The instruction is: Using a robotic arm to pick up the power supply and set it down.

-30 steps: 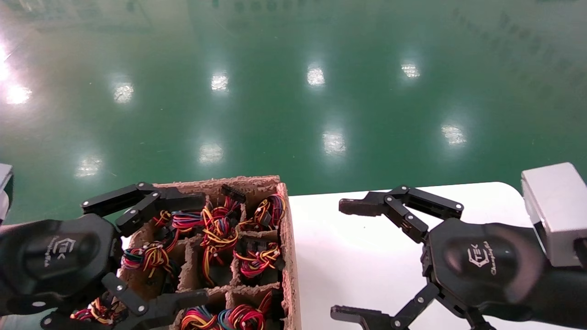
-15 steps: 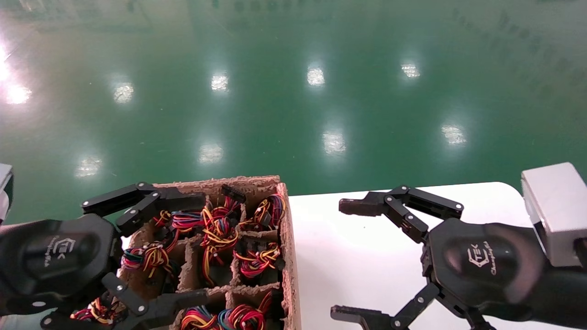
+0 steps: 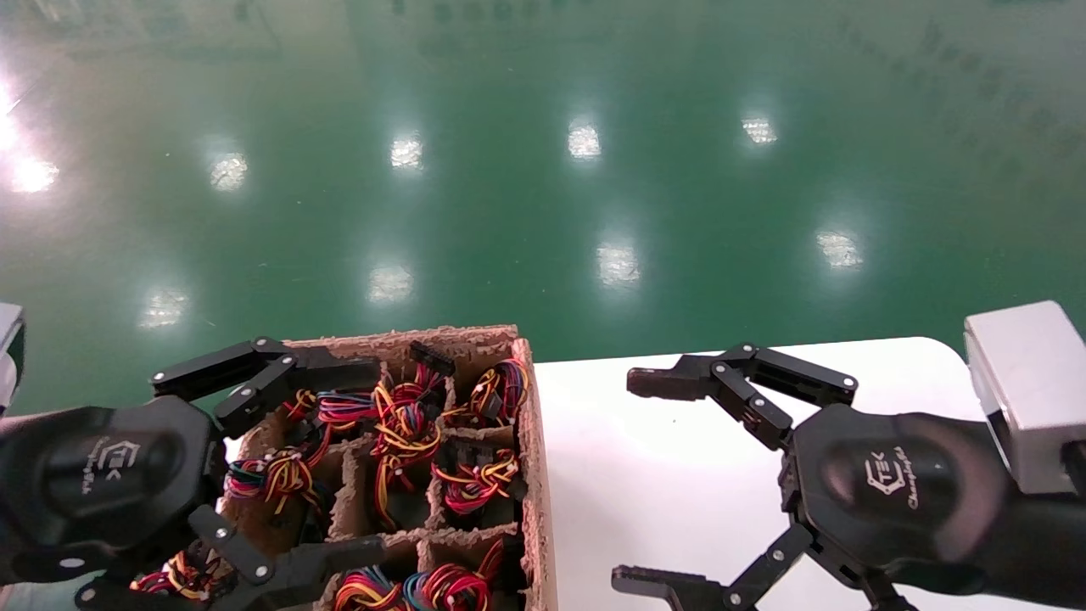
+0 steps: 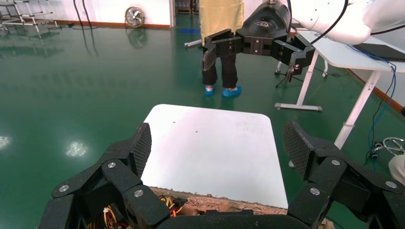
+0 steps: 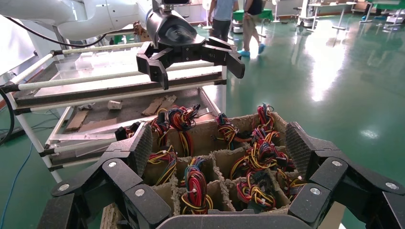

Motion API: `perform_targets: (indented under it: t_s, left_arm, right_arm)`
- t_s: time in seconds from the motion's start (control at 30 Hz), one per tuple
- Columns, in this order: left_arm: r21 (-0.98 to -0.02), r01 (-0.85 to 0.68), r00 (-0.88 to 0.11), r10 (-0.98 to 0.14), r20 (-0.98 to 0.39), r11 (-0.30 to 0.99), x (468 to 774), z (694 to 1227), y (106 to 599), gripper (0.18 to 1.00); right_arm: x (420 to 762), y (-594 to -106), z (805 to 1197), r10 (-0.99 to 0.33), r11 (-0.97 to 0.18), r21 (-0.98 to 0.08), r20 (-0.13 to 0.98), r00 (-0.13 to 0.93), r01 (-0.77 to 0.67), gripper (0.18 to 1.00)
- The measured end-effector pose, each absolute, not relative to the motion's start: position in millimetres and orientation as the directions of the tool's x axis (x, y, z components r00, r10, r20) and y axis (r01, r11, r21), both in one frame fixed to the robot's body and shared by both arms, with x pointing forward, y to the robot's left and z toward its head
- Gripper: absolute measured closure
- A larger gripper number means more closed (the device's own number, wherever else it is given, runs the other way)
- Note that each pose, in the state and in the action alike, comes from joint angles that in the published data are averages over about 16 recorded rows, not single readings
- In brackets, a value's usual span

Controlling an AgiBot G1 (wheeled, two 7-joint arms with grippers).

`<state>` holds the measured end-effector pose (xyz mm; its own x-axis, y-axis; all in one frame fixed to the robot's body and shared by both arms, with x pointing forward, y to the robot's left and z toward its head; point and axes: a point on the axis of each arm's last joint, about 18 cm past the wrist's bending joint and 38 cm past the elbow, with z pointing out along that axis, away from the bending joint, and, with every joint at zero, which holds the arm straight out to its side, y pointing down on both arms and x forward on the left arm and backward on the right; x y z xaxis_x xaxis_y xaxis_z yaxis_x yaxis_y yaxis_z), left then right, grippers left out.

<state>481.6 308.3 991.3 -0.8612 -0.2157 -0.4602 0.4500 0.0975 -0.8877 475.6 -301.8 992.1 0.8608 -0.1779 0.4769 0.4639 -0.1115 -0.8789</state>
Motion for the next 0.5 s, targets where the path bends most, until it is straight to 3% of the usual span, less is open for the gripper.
perform_targets:
  t_s: [0.5]
  left_arm:
    - [-0.888, 0.45, -0.861, -0.216, -0.46, 0.097, 481.6, 991.3, 308.3, 0.184]
  right_arm:
    - [475.6, -301.8, 992.1, -0.178, -0.112, -0.879, 0.477, 0.861, 0.464, 0.179]
